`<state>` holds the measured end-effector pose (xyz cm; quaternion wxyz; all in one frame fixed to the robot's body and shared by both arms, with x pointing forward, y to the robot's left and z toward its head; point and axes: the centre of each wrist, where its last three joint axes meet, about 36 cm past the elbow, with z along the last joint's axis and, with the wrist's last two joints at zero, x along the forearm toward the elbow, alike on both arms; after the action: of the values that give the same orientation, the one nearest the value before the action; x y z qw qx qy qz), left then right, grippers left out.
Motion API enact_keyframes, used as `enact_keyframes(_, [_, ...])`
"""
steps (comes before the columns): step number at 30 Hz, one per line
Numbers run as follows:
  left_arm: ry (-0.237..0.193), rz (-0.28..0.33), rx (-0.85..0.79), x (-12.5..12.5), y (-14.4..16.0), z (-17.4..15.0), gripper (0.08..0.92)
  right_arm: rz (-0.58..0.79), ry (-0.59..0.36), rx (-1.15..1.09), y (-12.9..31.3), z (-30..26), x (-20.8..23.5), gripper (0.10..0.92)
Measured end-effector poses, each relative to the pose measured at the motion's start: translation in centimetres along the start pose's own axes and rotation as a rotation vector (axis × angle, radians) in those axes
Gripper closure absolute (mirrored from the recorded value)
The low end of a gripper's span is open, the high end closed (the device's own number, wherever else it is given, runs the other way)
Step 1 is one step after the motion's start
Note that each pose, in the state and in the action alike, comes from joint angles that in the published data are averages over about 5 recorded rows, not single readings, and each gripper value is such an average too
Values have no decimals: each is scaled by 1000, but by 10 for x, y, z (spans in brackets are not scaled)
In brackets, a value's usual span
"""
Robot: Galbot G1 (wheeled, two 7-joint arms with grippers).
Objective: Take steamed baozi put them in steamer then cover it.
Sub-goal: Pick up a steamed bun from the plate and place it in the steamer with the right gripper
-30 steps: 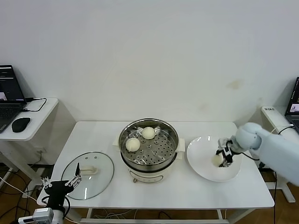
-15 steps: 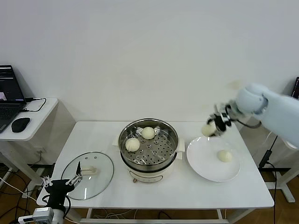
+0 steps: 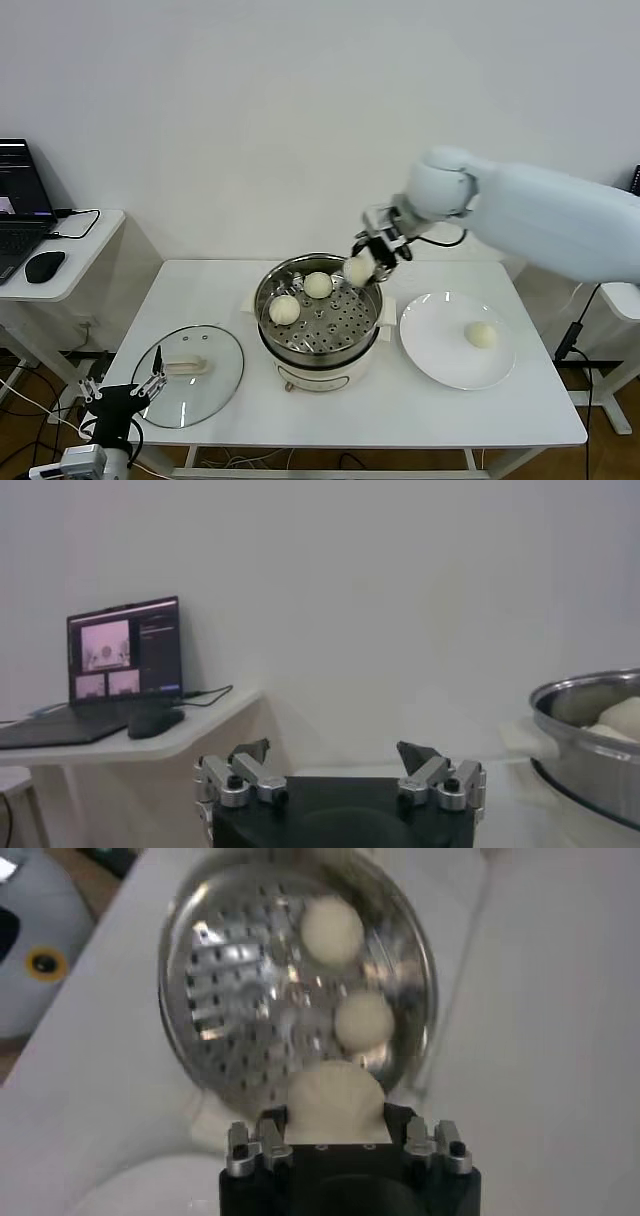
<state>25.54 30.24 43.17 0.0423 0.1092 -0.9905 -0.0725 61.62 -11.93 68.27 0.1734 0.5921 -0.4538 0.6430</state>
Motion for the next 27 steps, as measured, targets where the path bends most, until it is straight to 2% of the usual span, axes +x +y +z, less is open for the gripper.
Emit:
enact_keyframes(14, [1,-19,15,0,0,1,177,-44,-56,373,10,-28,-67,403])
enact_keyframes(27, [4,-25,24,0,-2,2,177,-90,-104,605,16,-44,-92,354])
